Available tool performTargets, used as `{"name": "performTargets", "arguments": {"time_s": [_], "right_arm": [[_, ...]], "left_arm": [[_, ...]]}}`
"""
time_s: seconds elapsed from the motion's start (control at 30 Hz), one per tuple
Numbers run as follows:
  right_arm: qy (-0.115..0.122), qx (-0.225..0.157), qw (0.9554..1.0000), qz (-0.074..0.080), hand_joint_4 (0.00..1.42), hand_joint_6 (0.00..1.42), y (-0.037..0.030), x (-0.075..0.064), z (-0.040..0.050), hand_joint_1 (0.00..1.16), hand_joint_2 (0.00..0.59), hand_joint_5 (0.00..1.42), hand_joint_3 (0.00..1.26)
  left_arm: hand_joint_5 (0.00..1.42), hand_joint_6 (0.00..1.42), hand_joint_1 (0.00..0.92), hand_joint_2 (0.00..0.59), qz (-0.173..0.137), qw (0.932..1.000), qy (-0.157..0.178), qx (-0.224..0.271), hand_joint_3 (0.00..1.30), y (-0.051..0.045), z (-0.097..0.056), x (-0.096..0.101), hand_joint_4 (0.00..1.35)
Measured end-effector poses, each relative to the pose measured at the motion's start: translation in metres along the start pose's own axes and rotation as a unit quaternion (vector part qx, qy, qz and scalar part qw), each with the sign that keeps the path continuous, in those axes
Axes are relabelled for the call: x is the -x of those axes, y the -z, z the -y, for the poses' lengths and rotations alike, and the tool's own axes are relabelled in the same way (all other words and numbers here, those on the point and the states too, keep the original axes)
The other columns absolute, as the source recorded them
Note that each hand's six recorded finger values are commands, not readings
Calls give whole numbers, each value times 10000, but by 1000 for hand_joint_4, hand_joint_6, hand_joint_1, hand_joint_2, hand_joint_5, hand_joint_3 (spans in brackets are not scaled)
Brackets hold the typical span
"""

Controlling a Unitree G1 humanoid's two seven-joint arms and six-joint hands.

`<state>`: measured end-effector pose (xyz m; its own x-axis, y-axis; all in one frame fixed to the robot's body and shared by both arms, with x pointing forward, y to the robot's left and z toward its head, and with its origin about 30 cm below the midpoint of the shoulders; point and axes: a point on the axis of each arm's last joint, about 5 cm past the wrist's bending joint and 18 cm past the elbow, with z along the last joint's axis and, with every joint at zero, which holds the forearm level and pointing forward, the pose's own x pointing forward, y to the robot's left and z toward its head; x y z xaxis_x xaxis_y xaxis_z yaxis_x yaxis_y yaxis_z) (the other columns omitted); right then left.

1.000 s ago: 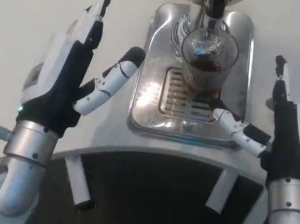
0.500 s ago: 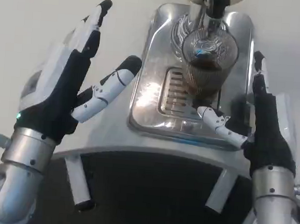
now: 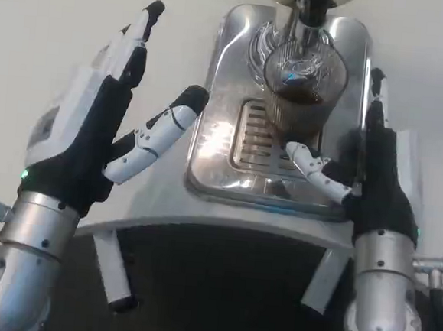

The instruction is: Grasp the cup under the faucet to collect the drink, then remove the cup.

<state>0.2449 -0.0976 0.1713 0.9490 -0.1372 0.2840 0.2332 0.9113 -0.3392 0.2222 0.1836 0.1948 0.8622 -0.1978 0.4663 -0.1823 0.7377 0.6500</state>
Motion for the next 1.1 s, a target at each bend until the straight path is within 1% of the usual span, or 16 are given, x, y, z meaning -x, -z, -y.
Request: {"name": "performTargets", "arguments": {"time_s": [0.07,0.1,0.13,0.17,0.23,0.37,0.47,0.7,0.77,0.87,0.97,1.03,1.1], "right_arm": [[-24,12,10000,-14,0,129,4,-20,-21,793,258,25,14],[-26,11,10000,-9,0,129,2,-29,-27,770,261,25,14],[-21,10,10000,0,0,129,-4,-43,-34,784,271,25,14],[-20,13,10000,0,0,129,-6,-52,-40,828,272,25,14],[-36,24,10000,2,0,129,-8,-76,-54,863,274,25,14],[-72,15,10000,22,0,129,-25,-128,-79,874,273,25,14],[-88,37,9999,55,0,129,-33,-156,-76,897,267,25,14],[-158,75,9996,200,0,129,-53,-175,-65,907,271,25,14],[-295,55,9992,277,0,129,-73,-169,-88,916,285,25,14],[-428,18,9985,340,0,129,-94,-166,-111,921,289,25,14],[-489,-4,9982,353,0,129,-99,-172,-121,919,289,25,14],[-505,7,9981,359,1,129,-95,-189,-134,900,276,25,14],[-467,6,9982,366,1,129,-96,-200,-140,895,278,25,14]], "left_arm": [[0,0,0,228,2,10000,-2,-2,0,-3,-2,8,0],[0,0,0,228,4,10000,-3,-2,0,-5,-2,11,0],[0,0,0,228,5,10000,-3,-3,0,-5,-3,12,0],[0,0,0,228,3,10000,-2,-4,0,-4,-3,13,0],[0,0,0,228,-1,10000,4,-14,0,-2,-6,15,0],[0,0,0,228,1,10000,9,-17,0,0,-10,15,0],[0,0,0,229,1,10000,10,-16,0,1,-15,15,0],[0,0,0,230,-10,10000,16,-18,0,8,-18,14,0],[0,0,0,230,-5,10000,13,-17,0,8,-18,8,0],[0,0,0,230,-25,10000,24,-18,0,18,-17,3,0],[0,0,0,230,-22,10000,21,3,0,19,-19,-3,0],[0,0,0,230,-25,10000,23,10,0,21,-19,-6,0],[0,0,0,230,-34,10000,25,44,0,26,-19,-5,0]]}}
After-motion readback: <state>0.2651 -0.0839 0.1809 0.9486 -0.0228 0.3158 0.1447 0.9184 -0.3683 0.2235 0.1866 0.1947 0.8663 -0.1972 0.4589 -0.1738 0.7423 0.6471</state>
